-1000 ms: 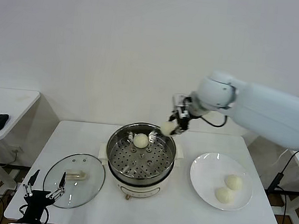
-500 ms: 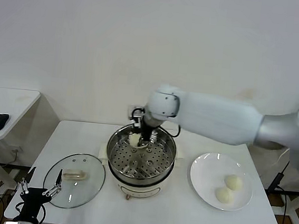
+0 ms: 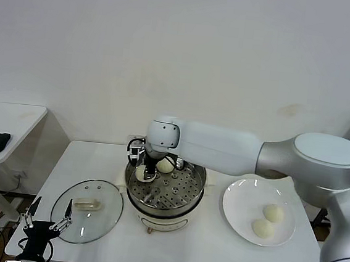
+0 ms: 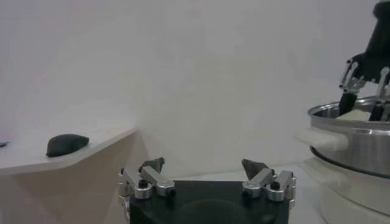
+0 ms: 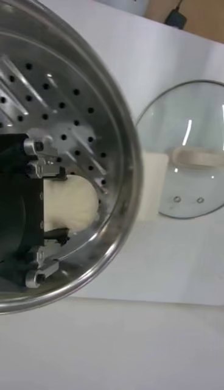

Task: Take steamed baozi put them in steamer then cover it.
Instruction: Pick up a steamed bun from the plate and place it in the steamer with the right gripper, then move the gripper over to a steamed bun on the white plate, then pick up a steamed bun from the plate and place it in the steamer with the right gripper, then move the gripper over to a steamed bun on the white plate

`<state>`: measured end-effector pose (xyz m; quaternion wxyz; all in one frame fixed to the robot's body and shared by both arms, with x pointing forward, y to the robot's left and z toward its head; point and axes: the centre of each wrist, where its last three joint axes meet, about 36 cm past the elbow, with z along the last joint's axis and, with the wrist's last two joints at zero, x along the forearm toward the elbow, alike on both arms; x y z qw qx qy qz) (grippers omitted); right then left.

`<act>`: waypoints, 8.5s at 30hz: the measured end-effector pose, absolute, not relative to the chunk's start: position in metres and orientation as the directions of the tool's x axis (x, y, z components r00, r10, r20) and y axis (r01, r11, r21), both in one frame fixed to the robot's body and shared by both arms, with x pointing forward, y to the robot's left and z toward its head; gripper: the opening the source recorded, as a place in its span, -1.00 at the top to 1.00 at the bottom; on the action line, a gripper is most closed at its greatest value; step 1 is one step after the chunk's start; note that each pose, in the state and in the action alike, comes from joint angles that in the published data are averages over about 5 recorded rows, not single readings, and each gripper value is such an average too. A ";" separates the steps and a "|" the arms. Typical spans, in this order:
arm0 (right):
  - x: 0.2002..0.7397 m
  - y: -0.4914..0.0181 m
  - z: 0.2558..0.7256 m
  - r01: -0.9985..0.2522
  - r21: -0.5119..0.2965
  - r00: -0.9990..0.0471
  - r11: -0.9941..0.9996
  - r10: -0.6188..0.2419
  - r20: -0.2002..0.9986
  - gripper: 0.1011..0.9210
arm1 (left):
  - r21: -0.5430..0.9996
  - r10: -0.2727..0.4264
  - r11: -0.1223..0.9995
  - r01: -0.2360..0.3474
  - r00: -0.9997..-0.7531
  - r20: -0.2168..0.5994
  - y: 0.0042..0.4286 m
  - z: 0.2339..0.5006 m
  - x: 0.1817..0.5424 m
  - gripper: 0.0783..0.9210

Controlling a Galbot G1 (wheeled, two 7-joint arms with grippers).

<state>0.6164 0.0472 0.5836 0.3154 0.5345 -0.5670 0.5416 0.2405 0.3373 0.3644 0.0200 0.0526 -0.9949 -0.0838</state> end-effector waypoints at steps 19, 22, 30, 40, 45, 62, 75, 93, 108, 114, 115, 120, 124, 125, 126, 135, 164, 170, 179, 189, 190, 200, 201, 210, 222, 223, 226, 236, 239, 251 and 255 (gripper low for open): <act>0.618 -0.069 0.666 -0.925 -0.300 -0.258 -0.233 -0.195 0.946 -0.76 | 0.169 -0.089 0.982 -0.083 -0.996 0.030 0.334 0.366 0.244 -0.77; 0.610 -0.113 0.671 -0.924 -0.292 -0.256 -0.247 -0.167 0.952 -0.76 | 0.167 -0.083 0.983 -0.076 -0.996 0.033 0.332 0.365 0.244 -0.77; 0.578 -0.225 0.651 -0.930 -0.271 -0.255 -0.247 -0.096 0.962 -0.76 | 0.166 -0.068 0.984 -0.060 -0.997 0.044 0.326 0.363 0.243 -0.77; 0.541 -0.315 0.597 -0.949 -0.237 -0.230 -0.208 -0.055 0.972 -0.76 | 0.162 -0.070 0.985 -0.059 -0.996 0.061 0.322 0.358 0.239 -0.77; 0.527 -0.342 0.569 -0.958 -0.212 -0.205 -0.195 -0.056 0.977 -0.76 | 0.167 -0.076 0.984 -0.063 -0.995 0.070 0.324 0.356 0.236 -0.77; 0.520 -0.383 0.505 -0.971 -0.158 -0.152 -0.180 -0.042 0.987 -0.76 | 0.178 -0.098 0.981 -0.081 -0.991 0.088 0.328 0.352 0.229 -0.77; 0.530 -0.385 0.471 -0.977 -0.170 -0.165 -0.128 -0.051 0.985 -0.75 | 0.183 -0.106 0.979 -0.088 -0.990 0.091 0.331 0.352 0.226 -0.77; 0.533 -0.382 0.458 -0.982 -0.171 -0.167 -0.086 -0.047 0.985 -0.33 | 0.176 -0.106 0.980 -0.089 -0.990 0.090 0.329 0.349 0.228 -0.77; 0.554 -0.372 0.528 -0.970 -0.226 -0.218 -0.088 -0.089 0.972 -0.30 | 0.182 -0.097 0.980 -0.082 -0.993 0.072 0.331 0.355 0.233 -0.77; 0.571 -0.350 0.585 -0.951 -0.288 -0.271 -0.111 -0.147 0.951 -0.31 | 0.183 -0.093 0.980 -0.079 -0.993 0.069 0.331 0.356 0.234 -0.77; 0.574 -0.345 0.596 -0.946 -0.301 -0.282 -0.118 -0.157 0.947 -0.31 | 0.183 -0.093 0.980 -0.079 -0.993 0.069 0.331 0.356 0.233 -0.77; 0.587 -0.307 0.647 -0.916 -0.363 -0.326 -0.171 -0.208 0.922 -0.31 | 0.182 -0.095 0.980 -0.081 -0.993 0.066 0.331 0.358 0.233 -0.77; 0.594 -0.267 0.676 -0.888 -0.396 -0.338 -0.235 -0.252 0.907 -0.31 | 0.181 -0.100 0.980 -0.087 -0.993 0.063 0.332 0.358 0.233 -0.77; 0.595 -0.257 0.680 -0.881 -0.401 -0.336 -0.253 -0.263 0.904 -0.31 | 0.182 -0.102 0.979 -0.089 -0.993 0.063 0.332 0.358 0.233 -0.77; 0.596 -0.247 0.684 -0.874 -0.404 -0.332 -0.271 -0.273 0.903 -0.31 | 0.182 -0.104 0.979 -0.091 -0.993 0.062 0.332 0.358 0.233 -0.77; 0.599 -0.158 0.679 -0.795 -0.389 -0.243 -0.466 -0.344 0.907 -0.33 | 0.179 -0.126 0.977 -0.114 -0.991 0.052 0.335 0.361 0.229 -0.77; 0.583 -0.024 0.601 -0.346 -0.265 -0.077 -0.900 -0.255 0.964 -0.35 | 0.166 -0.162 0.974 -0.154 -0.986 0.032 0.340 0.361 0.226 -0.77; 0.580 -0.019 0.596 -0.303 -0.250 -0.074 -0.920 -0.239 0.968 -0.40 | 0.165 -0.165 0.974 -0.157 -0.986 0.032 0.341 0.359 0.227 -0.77; 0.581 -0.021 0.609 -0.271 -0.269 -0.089 -0.924 -0.254 0.963 -0.75 | 0.164 -0.164 0.974 -0.157 -0.986 0.031 0.340 0.359 0.227 -0.77; 0.586 -0.076 0.648 -0.428 -0.299 -0.165 -0.853 -0.251 0.954 -0.76 | 0.177 -0.154 0.973 -0.147 -0.988 0.027 0.344 0.361 0.230 -0.77; 0.586 -0.085 0.650 -0.465 -0.302 -0.176 -0.832 -0.248 0.953 -0.76 | 0.179 -0.153 0.973 -0.145 -0.988 0.028 0.345 0.360 0.231 -0.77; 0.585 -0.206 0.657 -0.776 -0.321 -0.261 -0.543 -0.187 0.947 -0.76 | 0.190 -0.130 0.974 -0.121 -0.991 0.038 0.344 0.358 0.233 -0.77; 0.584 -0.219 0.655 -0.794 -0.320 -0.266 -0.517 -0.178 0.947 -0.76 | 0.191 -0.127 0.974 -0.118 -0.991 0.041 0.343 0.358 0.233 -0.77; 0.570 -0.310 0.619 -0.892 -0.319 -0.302 -0.321 -0.102 0.948 -0.76 | 0.185 -0.115 0.977 -0.103 -0.992 0.057 0.342 0.353 0.234 -0.77; 0.556 -0.382 0.552 -0.948 -0.277 -0.278 -0.159 -0.018 0.960 -0.76 | 0.188 -0.113 0.977 -0.098 -0.991 0.071 0.343 0.347 0.235 -0.77; 0.556 -0.387 0.547 -0.950 -0.274 -0.275 -0.149 -0.012 0.961 -0.76 | 0.189 -0.114 0.977 -0.098 -0.991 0.072 0.344 0.347 0.234 -0.77; 0.556 -0.398 0.532 -0.957 -0.265 -0.268 -0.120 0.007 0.964 -0.76 | 0.192 -0.116 0.976 -0.100 -0.990 0.074 0.345 0.347 0.234 -0.77; 0.564 -0.416 0.491 -0.968 -0.245 -0.247 -0.052 0.035 0.968 -0.76 | 0.189 -0.122 0.976 -0.106 -0.989 0.079 0.346 0.345 0.232 -0.77; 0.568 -0.418 0.481 -0.969 -0.242 -0.244 -0.039 0.038 0.969 -0.76 | 0.190 -0.125 0.976 -0.108 -0.989 0.080 0.347 0.345 0.232 -0.77; 0.581 -0.416 0.455 -0.969 -0.248 -0.247 -0.001 0.043 0.968 -0.71 | 0.190 -0.131 0.975 -0.113 -0.988 0.083 0.347 0.344 0.231 -0.77; 0.583 -0.415 0.450 -0.969 -0.248 -0.248 0.006 0.042 0.968 -0.63 | 0.189 -0.132 0.975 -0.114 -0.988 0.083 0.347 0.343 0.231 -0.77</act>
